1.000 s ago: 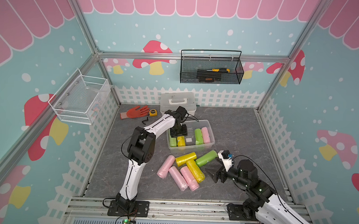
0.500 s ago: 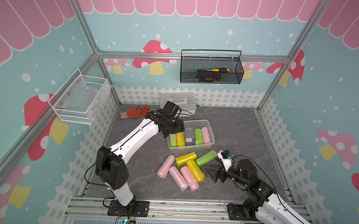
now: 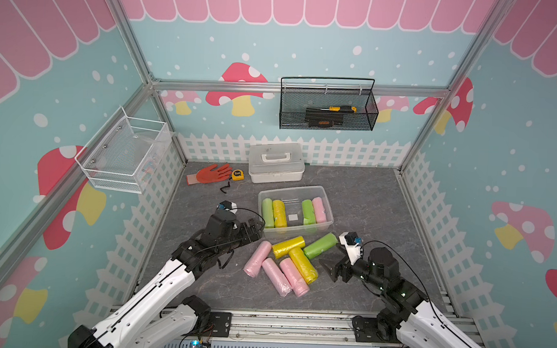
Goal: Put the roll of trash bags into the storage box
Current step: Place the roll of trash bags in the storage box, then pick up the roll of trash bags from the center of the board.
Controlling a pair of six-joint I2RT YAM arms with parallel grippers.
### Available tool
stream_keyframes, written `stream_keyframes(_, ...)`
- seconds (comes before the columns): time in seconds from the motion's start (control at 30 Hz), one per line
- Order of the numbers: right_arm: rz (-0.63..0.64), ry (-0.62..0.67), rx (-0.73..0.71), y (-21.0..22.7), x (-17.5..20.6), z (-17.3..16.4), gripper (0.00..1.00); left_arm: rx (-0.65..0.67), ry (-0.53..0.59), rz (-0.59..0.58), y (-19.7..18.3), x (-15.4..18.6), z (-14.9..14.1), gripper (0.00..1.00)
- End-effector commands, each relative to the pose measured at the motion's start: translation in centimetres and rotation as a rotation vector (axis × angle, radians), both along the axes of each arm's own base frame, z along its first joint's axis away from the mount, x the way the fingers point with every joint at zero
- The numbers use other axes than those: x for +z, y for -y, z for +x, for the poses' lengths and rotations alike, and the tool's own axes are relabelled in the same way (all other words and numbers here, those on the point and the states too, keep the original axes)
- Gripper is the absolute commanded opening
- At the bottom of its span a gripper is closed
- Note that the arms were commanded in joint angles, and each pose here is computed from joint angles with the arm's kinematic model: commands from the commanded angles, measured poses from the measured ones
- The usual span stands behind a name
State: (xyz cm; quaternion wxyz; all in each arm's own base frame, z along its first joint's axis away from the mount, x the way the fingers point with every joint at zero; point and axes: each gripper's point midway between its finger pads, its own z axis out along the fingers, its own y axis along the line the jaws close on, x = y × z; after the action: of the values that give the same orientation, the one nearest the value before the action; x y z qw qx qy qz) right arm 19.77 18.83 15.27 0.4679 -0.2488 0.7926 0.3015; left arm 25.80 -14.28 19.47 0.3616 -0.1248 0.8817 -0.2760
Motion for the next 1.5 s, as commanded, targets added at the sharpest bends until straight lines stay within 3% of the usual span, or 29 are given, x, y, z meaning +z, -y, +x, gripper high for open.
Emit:
stream_keyframes(0.0,0.000,-0.017,-0.052,0.5,0.0,0.5,0.99,0.050,0.176,0.130,-2.5,1.1,1.1,0.99)
stream_keyframes(0.1,-0.015,-0.045,-0.120,1.4,-0.4,1.0,0.99,0.086,0.213,0.237,-4.4,0.1,1.3,0.99)
stream_keyframes(0.33,-0.026,-0.109,-0.292,3.5,-1.2,2.2,0.99,-0.006,0.235,0.210,-3.0,0.2,1.5,0.99)
stream_keyframes(0.47,-0.010,-0.173,-0.514,6.6,-1.8,3.0,0.99,0.013,0.273,0.217,-3.7,1.3,1.1,0.99)
stream_keyframes(0.73,-0.070,-0.202,-0.216,2.7,-1.5,0.9,0.98,0.077,0.300,0.254,-5.6,2.4,0.1,0.99)
stream_keyframes(0.8,-0.090,-0.202,-0.084,1.0,-0.9,0.0,0.89,0.090,0.296,0.267,-5.9,2.4,0.0,0.99)
stream_keyframes(0.93,-0.126,-0.265,0.030,-1.0,-2.1,-0.5,0.85,0.080,0.272,0.288,-5.8,1.9,0.2,0.99)
stream_keyframes(1.13,-0.321,-0.272,0.025,-2.3,-4.0,-0.6,0.84,0.081,0.242,0.329,-6.1,1.3,0.5,0.99)
stream_keyframes(1.47,-0.465,-0.301,0.016,-4.4,-5.3,-0.8,0.70,0.086,0.242,0.345,-6.3,1.2,0.4,0.99)
